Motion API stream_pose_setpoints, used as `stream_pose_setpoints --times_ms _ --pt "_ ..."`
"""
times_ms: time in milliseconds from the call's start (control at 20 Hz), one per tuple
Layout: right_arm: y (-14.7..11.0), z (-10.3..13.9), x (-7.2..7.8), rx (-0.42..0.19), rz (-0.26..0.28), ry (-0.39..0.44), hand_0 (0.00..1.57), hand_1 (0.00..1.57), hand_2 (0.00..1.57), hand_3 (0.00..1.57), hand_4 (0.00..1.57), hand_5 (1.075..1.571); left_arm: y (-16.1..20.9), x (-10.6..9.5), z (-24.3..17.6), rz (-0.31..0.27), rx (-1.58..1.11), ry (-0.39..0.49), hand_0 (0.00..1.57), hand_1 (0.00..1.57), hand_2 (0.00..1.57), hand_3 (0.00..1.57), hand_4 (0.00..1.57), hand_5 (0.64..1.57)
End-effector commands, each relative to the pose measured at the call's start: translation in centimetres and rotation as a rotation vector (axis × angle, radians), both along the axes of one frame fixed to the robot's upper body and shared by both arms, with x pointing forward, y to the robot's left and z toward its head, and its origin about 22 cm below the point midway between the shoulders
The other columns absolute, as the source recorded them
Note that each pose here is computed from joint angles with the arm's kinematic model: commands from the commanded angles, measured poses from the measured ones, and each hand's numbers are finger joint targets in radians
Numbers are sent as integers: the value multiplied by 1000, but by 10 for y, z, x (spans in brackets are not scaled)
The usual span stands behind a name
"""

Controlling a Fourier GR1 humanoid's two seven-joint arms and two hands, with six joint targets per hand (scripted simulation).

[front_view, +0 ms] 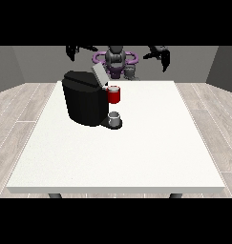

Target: Insert the coffee pod into the coffee machine and close the lid

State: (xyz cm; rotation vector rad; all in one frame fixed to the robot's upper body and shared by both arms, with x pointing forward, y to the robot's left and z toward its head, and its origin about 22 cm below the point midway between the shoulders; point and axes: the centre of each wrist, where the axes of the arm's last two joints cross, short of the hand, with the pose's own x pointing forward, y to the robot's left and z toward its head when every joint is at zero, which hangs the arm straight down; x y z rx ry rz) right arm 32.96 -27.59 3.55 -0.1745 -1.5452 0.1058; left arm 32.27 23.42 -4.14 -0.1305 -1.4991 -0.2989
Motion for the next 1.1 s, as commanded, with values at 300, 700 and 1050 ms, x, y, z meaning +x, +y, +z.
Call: stream_pose_setpoints --times_ms 300,700,1050 --pt "5 13 29 150 -35 66 0 0 0 0 176 1571 -6 -12 30 -11 -15 -86 0 0 0 0 354 1571" --pt "11 38 51 117 30 16 0 0 0 0 0 1571 7 -20 55 10 -6 -132 0 0 0 0 374 1571" --pt "26 21 54 84 80 -33 0 0 0 0 0 1571 17 -19 83 26 3 -197 0 0 0 0 316 1571"
